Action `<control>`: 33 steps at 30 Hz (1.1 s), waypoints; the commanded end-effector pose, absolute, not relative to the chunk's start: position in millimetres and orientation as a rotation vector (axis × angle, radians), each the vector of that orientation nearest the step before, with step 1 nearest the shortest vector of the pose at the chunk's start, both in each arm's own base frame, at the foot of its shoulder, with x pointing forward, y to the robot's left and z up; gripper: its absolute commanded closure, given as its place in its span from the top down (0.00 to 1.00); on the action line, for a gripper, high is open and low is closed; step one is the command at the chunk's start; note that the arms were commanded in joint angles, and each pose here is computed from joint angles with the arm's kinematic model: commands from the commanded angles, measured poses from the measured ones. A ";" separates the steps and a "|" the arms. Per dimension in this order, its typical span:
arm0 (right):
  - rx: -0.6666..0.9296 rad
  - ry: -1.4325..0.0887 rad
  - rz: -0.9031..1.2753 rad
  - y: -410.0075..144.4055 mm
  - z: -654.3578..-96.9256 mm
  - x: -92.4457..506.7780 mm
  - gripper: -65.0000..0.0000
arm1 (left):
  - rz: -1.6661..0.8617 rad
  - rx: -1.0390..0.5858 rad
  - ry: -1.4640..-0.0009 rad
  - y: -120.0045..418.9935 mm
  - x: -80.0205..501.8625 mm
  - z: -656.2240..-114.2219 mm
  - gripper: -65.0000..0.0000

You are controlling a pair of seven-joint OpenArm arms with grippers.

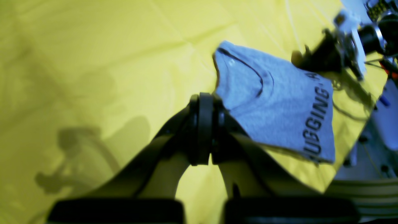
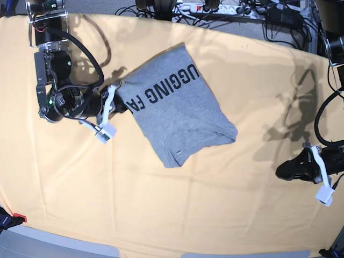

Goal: Layout the t-shirt on the table in an organized manner, then fold the t-shirt properly
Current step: 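Slide the folded shirt with the right gripper and release it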

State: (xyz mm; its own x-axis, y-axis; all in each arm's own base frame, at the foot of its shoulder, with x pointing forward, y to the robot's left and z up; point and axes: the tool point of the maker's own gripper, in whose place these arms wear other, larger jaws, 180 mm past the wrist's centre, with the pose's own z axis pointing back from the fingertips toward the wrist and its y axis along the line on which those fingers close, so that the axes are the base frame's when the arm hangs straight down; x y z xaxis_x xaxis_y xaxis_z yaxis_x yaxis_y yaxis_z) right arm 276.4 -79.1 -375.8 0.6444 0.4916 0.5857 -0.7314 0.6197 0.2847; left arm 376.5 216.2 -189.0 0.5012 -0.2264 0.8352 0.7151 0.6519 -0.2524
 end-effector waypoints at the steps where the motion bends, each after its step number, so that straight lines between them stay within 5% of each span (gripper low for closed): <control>1: 0.581 -0.493 0.759 -76.4 -367.1 273.3 0.00 | -0.634 -0.641 -0.919 217.2 379.6 -172.1 0.00; 7: 0.767 -0.366 0.728 -60.0 -377.0 221.3 0.00 | -0.600 -0.672 -0.833 214.7 362.3 -207.1 0.00; 19: 0.878 -0.317 0.735 -39.9 -372.1 150.4 0.00 | -0.548 -0.734 -0.723 210.8 331.7 -248.9 0.00; 33: 0.679 -0.820 0.643 -107.3 -264.4 228.3 0.00 | -0.583 -0.769 -0.660 194.8 300.3 -266.2 0.00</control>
State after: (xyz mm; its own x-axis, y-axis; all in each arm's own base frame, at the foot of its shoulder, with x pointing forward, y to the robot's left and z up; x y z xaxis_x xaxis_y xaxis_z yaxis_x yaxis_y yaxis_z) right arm 225.4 -108.4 -275.4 0.5590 0.2497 0.7907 -0.7150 0.6281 0.3071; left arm 294.0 192.0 -281.9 0.6883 -0.2360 0.6860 0.6626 0.5895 -0.4620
